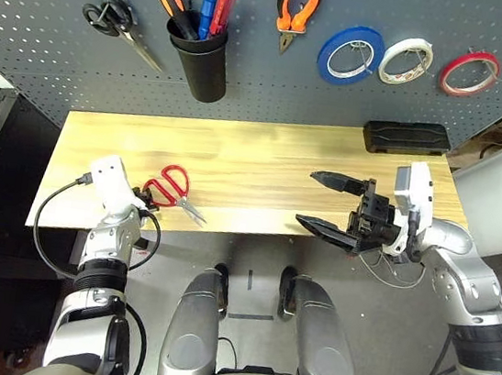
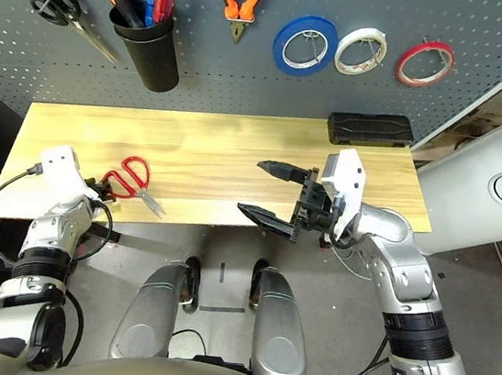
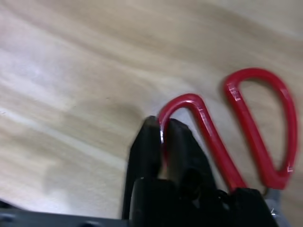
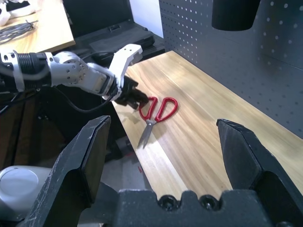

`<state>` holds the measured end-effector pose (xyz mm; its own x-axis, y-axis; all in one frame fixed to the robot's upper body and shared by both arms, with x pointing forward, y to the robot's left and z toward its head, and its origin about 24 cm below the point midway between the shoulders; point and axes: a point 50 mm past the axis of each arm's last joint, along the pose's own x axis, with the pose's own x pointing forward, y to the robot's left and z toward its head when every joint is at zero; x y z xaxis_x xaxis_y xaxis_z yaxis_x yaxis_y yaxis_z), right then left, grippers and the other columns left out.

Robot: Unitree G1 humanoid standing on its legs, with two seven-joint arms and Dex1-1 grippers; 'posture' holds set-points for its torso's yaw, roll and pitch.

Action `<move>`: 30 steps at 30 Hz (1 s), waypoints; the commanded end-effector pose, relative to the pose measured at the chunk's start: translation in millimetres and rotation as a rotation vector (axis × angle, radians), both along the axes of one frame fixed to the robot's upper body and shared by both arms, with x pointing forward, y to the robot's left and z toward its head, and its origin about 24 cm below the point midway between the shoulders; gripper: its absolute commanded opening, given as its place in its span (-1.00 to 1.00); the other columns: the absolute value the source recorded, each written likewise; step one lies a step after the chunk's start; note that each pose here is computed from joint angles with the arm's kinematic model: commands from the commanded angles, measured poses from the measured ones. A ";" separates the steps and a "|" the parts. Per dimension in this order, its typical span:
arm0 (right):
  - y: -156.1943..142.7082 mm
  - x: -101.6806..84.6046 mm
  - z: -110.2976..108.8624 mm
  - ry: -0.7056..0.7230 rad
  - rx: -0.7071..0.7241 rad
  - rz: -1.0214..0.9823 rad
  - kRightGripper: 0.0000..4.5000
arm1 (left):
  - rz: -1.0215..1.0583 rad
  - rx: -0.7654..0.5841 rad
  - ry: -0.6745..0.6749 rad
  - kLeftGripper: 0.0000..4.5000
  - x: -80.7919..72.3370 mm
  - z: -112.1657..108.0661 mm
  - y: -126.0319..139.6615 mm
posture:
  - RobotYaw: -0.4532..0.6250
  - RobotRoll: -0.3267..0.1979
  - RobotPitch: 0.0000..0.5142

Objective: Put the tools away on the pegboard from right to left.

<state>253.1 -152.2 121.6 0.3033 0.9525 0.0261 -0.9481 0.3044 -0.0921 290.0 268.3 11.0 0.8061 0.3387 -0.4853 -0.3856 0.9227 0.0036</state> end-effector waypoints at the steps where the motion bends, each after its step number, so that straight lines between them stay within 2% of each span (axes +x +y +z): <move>1: -9.8 2.2 0.9 0.020 0.005 0.001 1.00 | 0.000 0.003 -0.052 -0.99 -4.3 16.8 -0.8 | -0.38 0.25 0.07; 8: -25.3 14.6 15.2 -0.052 0.018 0.039 1.00 | -0.035 0.045 -0.188 -0.99 -12.4 69.1 -3.2 | -0.27 0.25 -0.09; 15: -39.1 27.9 41.2 -0.136 -0.003 0.084 1.00 | -0.061 0.152 -0.294 -0.99 -30.3 112.5 4.4 | -0.18 0.25 -0.28; 26: -47.7 36.7 57.8 -0.198 0.056 0.113 1.00 | -0.057 0.296 -0.424 -0.99 -44.0 149.4 22.3 | -0.09 0.25 -0.51; 30: -48.8 38.2 58.3 -0.220 0.079 0.113 1.00 | -0.113 0.356 -0.548 -0.99 -46.2 167.6 22.6 | -0.09 0.25 -0.58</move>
